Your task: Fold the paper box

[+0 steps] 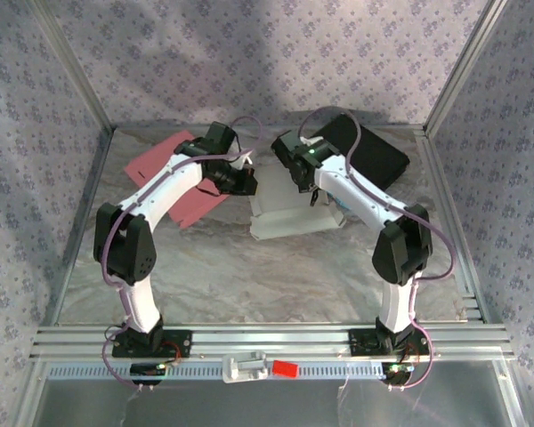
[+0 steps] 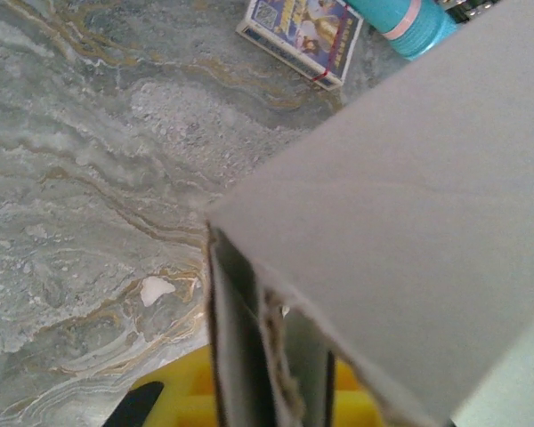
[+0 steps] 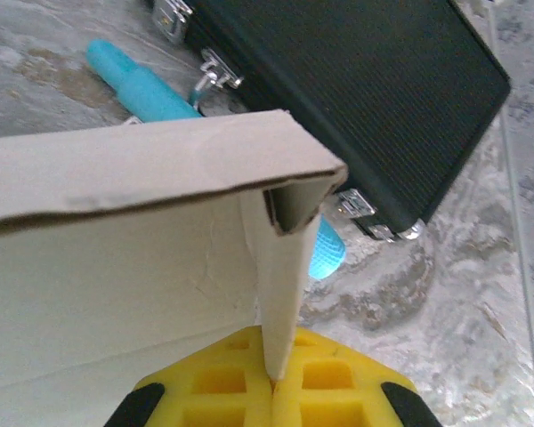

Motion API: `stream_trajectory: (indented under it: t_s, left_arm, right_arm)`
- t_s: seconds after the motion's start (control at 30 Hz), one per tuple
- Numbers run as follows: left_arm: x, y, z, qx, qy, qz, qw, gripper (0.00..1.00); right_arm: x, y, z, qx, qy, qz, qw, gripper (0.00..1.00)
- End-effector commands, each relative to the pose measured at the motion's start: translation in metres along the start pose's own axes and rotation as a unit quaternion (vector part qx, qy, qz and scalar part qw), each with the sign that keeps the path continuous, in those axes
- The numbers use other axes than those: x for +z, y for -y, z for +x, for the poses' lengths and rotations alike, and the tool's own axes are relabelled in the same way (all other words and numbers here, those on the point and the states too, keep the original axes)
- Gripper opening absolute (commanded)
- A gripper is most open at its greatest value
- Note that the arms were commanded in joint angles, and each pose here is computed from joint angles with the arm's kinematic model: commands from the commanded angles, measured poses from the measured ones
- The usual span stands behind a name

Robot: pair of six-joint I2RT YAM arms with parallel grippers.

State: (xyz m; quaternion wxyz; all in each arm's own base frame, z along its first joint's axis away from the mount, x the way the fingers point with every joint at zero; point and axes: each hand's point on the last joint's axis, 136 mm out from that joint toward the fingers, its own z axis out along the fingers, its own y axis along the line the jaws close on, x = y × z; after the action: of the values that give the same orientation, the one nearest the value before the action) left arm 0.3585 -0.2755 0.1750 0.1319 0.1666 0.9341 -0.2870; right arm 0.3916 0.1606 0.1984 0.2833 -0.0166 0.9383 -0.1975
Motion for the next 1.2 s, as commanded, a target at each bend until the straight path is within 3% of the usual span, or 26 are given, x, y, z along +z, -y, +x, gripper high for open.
stream_trajectory:
  t_s: [0.0,0.13,0.3,0.4,0.63,0.9,1.17]
  left_arm:
    - [0.000,0.010,0.003,-0.003,-0.006,-0.018,1.000,0.00]
    - [0.000,0.009,0.005,-0.014,-0.001,-0.020,1.000,0.00]
    - [0.001,0.009,0.006,-0.018,-0.001,-0.020,1.000,0.00]
    - [0.001,0.010,0.007,-0.016,-0.002,-0.016,1.000,0.00]
    - [0.004,0.011,0.008,-0.015,-0.005,-0.008,1.000,0.00]
    - [0.005,0.012,0.006,-0.014,-0.007,-0.008,1.000,0.00]
    - [0.006,0.013,0.004,-0.015,-0.006,-0.005,1.000,0.00]
  right_arm:
    - [-0.001,0.014,0.012,-0.010,-0.019,0.075,0.997,0.00]
    - [-0.006,0.012,0.011,-0.019,-0.016,0.091,0.996,0.00]
    - [-0.010,0.006,0.008,-0.011,-0.020,0.056,0.998,0.00]
    - [-0.014,-0.002,0.004,-0.025,-0.010,0.014,1.000,0.00]
    - [-0.013,0.014,0.001,0.046,-0.018,-0.082,0.995,0.00]
    - [-0.007,0.031,-0.002,0.076,-0.021,-0.101,0.992,0.26]
    - [0.006,0.029,-0.002,0.071,-0.028,-0.098,0.992,0.28]
